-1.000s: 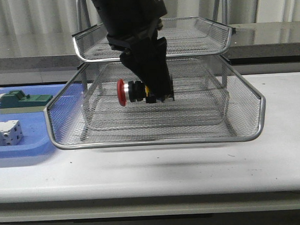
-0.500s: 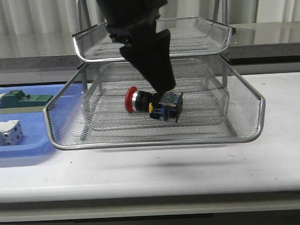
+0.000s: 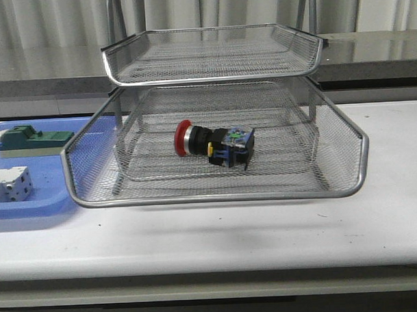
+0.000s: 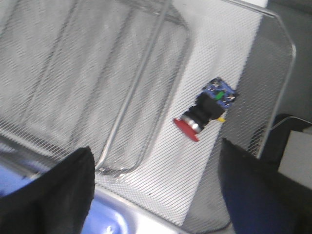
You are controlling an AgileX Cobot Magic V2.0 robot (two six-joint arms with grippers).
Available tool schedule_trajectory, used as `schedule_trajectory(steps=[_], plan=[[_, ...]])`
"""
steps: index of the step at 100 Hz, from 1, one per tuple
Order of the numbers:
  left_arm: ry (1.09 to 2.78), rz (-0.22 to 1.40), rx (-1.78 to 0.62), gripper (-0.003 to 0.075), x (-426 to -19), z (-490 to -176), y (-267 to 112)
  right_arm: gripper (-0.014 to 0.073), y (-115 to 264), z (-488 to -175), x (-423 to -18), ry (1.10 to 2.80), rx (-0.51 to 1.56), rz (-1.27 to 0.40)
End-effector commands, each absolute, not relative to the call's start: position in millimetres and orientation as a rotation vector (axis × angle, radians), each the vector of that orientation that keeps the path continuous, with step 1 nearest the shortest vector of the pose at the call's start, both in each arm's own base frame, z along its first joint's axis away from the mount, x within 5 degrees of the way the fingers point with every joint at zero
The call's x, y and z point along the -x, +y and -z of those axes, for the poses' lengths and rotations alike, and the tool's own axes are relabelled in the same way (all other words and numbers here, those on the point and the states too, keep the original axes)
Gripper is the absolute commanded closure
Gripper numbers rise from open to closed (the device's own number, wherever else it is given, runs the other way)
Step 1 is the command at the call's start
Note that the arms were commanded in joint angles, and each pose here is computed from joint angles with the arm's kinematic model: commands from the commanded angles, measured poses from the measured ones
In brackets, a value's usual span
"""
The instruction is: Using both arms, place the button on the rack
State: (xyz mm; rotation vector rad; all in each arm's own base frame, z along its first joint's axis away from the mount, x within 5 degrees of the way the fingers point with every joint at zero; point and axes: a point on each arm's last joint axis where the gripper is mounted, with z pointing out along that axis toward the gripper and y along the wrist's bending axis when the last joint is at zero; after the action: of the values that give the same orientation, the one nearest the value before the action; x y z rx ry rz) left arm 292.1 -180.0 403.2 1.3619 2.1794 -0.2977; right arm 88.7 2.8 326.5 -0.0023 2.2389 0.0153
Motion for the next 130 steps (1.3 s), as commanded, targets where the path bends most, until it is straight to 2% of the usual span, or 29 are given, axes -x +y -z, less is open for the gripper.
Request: schedule_trajectory(steps=[1, 29, 50, 69, 104, 130], plan=[[2.15, 0.281, -1.214, 0.021, -276.3, -438.9, -145.9, 0.0663, 2.2, -341.8, -90.7, 2.148, 0.009, -0.008], [2.196, 0.163, -0.857, 0.021, -251.8, -443.9, -67.4, 0.0663, 2.2, -341.8, -90.7, 2.148, 0.009, -0.008], [2.038, 0.169, -0.594, 0.021, -213.2, -428.1, -44.0, 0.0663, 2.2, -341.8, -90.7, 2.148, 0.009, -0.008], [1.851, 0.14, -0.398, 0.021, -175.1, -395.3, -34.2, 0.0663, 2.2, -341.8, -90.7, 2.148, 0.009, -0.008], [1.651, 0.07, -0.168, 0.021, -114.1, -317.7, -15.3, 0.0663, 2.2, -341.8, -90.7, 2.148, 0.009, -0.008], [1.505, 0.074, -0.004, 0.021, -86.7, -285.2, -4.1, 0.0663, 2.2, -341.8, -90.7, 2.148, 0.009, -0.008]])
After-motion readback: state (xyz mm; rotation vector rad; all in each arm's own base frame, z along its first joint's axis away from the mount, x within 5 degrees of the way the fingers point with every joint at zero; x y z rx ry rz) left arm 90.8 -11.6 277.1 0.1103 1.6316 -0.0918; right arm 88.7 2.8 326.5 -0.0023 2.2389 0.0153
